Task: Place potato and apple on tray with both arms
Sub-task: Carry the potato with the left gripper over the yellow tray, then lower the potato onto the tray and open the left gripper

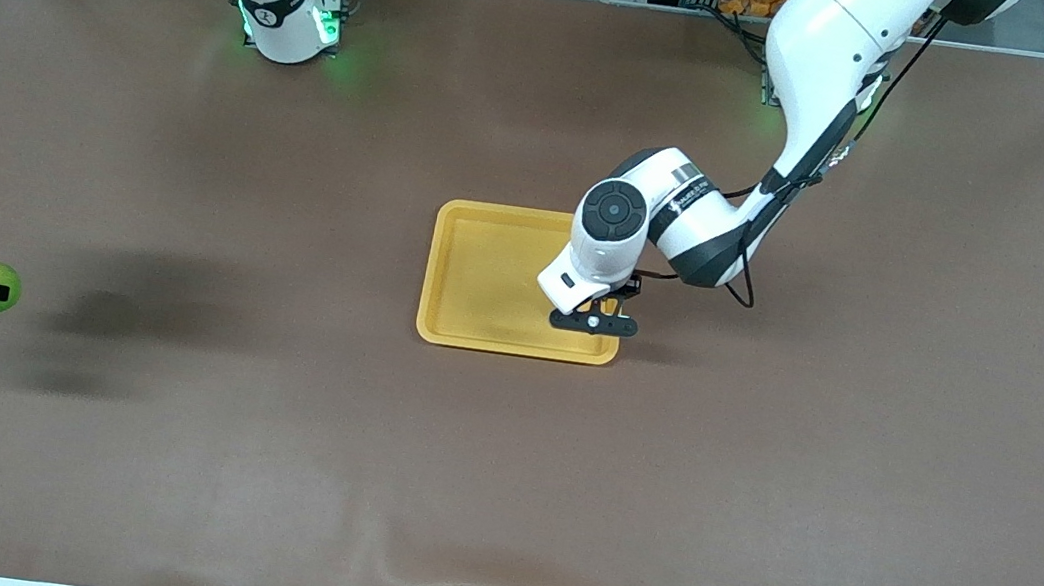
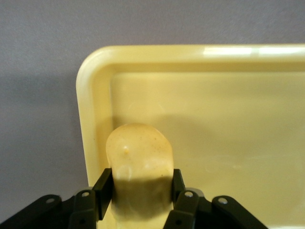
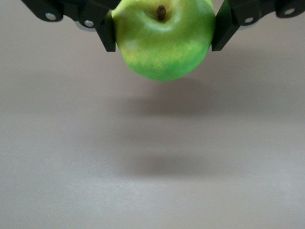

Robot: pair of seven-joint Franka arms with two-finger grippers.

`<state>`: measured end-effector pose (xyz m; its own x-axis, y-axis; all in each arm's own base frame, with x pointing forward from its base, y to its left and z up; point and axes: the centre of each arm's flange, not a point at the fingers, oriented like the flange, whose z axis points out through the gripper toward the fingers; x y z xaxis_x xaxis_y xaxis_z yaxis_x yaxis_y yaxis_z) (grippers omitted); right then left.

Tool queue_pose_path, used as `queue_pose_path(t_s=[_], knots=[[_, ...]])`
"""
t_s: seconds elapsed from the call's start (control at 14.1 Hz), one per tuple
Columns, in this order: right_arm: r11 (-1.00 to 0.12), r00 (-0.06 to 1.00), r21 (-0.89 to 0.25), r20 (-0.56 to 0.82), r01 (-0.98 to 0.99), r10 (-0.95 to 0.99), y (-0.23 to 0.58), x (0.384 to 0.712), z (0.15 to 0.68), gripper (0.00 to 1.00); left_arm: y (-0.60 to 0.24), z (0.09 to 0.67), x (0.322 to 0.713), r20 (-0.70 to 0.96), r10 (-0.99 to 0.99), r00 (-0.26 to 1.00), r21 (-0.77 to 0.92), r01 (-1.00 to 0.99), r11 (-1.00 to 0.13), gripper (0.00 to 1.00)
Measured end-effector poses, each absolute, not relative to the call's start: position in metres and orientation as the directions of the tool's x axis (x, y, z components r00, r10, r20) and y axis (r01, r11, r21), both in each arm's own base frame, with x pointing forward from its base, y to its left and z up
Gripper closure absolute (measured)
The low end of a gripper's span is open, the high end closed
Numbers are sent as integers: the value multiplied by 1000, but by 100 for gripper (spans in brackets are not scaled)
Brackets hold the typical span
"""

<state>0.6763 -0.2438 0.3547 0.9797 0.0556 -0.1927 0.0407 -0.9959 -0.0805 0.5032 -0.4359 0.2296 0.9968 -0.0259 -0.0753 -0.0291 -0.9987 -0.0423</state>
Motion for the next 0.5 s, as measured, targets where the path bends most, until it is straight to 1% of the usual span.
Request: queue_pose_path(t_s=[0.5], knots=[[-997, 966, -76, -258, -6, 13, -189, 673, 395, 14, -438, 208, 497, -102, -28, 994, -59, -34, -998, 47]])
